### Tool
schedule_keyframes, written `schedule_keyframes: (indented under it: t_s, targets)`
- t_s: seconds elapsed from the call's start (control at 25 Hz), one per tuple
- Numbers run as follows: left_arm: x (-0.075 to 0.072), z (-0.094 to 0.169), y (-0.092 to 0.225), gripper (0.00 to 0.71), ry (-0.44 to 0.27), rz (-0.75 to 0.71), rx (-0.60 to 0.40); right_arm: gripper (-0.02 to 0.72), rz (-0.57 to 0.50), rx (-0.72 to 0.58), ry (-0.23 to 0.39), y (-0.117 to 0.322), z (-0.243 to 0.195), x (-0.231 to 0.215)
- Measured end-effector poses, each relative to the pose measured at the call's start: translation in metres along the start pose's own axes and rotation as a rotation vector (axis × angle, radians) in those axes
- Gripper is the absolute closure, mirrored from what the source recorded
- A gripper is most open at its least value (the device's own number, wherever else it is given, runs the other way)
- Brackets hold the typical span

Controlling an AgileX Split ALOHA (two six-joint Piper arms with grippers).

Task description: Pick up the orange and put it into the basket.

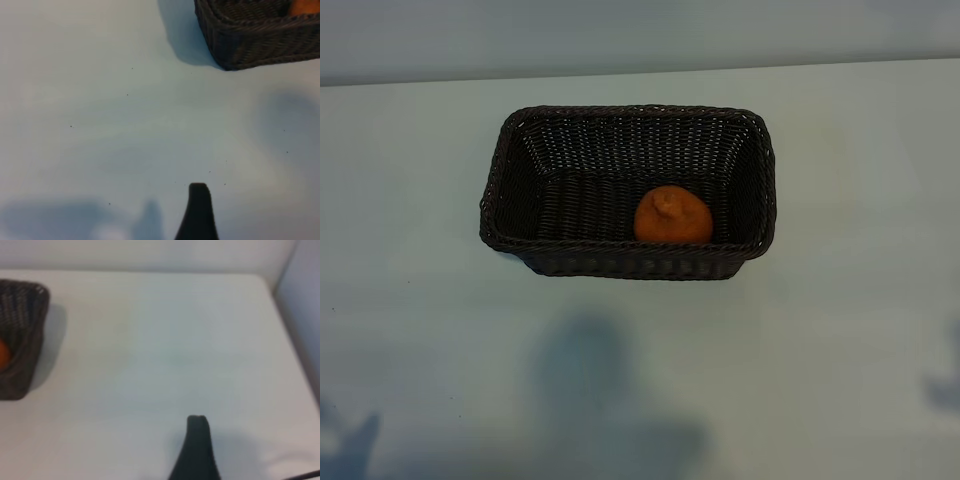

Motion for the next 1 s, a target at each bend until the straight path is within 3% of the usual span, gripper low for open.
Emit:
schedule_keyframes:
  t_s: [0.32, 0.68, 1.0]
  targets:
    - [0.0, 0.0, 0.0, 0.12, 0.0, 0.003, 0.0, 0.142, 0.018, 0.068, -0.081, 0.036, -0.024, 0.013]
    - [0.0, 0.0, 0.0, 0.12, 0.0, 0.002, 0.0, 0.144, 0.042, 0.133, -0.076, 0.056, -0.035, 0.011]
    - [0.0, 0.0, 0.0, 0.12, 0.0, 0.002, 0.0, 0.198, 0.043, 0.196, -0.076, 0.067, -0.033, 0.01]
Point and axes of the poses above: a point on each arm's last joint axis where the gripper is mounted, z pointing back along that axis away from the gripper, x along the wrist's bending axis when the last joint is at zero, y = z × x, the point moved 9 cm from there along -z, pointing out along that axis toward the gripper, and after that the axes turned 5 degrees about -z, right-handed, at the moved point
